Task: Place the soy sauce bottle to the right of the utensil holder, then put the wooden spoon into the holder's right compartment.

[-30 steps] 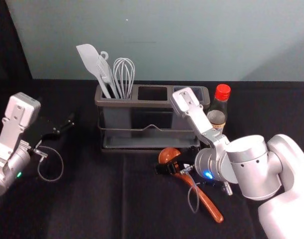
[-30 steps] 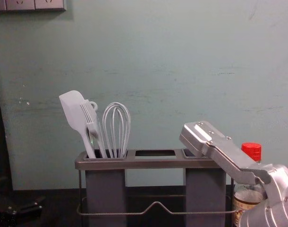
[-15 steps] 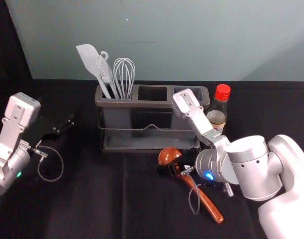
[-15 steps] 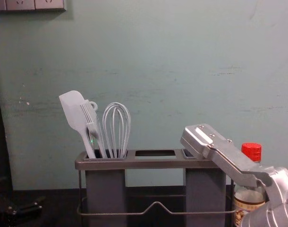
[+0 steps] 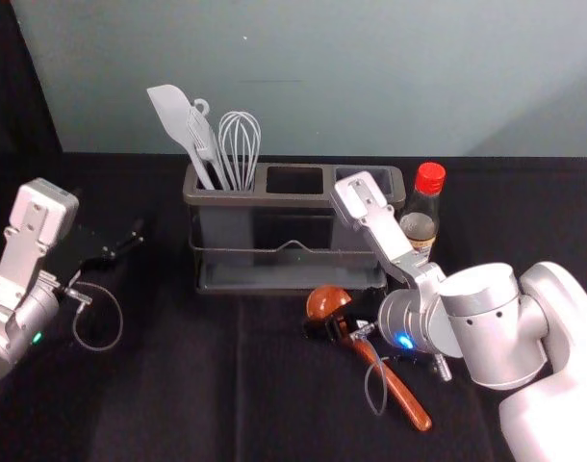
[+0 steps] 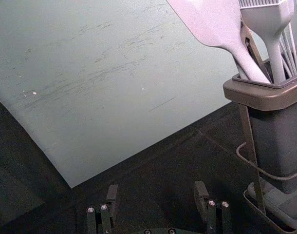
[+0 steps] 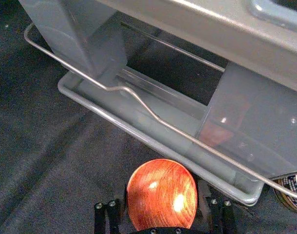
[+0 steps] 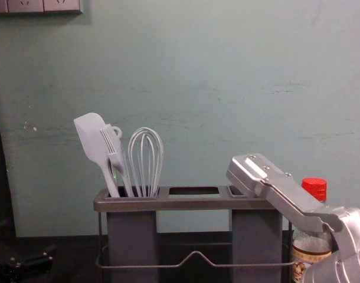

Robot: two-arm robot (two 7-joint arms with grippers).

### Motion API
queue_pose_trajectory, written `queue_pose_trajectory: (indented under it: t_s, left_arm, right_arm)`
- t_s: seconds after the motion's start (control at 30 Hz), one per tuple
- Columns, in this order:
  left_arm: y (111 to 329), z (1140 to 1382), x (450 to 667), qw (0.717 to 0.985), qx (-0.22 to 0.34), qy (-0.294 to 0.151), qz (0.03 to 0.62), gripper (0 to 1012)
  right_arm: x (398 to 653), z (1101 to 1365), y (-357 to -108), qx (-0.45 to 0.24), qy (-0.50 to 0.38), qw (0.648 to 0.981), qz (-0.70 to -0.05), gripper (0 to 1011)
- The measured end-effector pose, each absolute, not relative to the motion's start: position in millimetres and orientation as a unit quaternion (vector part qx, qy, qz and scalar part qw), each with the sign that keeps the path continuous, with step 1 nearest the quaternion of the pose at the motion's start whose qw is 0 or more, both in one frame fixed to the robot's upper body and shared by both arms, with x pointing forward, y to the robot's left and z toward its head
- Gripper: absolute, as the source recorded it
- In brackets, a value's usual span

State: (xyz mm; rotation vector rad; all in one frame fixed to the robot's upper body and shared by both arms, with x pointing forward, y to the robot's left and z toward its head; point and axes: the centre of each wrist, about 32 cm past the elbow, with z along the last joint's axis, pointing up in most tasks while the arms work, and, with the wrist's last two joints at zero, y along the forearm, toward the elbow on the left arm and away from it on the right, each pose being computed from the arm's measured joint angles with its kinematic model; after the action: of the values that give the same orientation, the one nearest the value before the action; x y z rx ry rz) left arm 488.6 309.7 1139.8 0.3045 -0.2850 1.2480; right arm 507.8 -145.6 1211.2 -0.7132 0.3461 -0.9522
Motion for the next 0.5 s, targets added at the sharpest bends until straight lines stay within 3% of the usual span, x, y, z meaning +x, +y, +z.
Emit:
queue_pose_trajectory:
  t_s: [0.17,0.5]
  left_arm:
    - [309.7,1139.8,488.6,0.791,0.141,-0.132,0.58,1000]
    - [309.7,1139.8,488.6,0.791,0.141,-0.132,0.58,1000]
  right_arm:
    - [507.1,1211.8,-145.4,-0.335,0.161,0.813,-0.448,839]
    - [502.4,1213.9,-146.4,-0.333,0.165,0.815,-0.445,838]
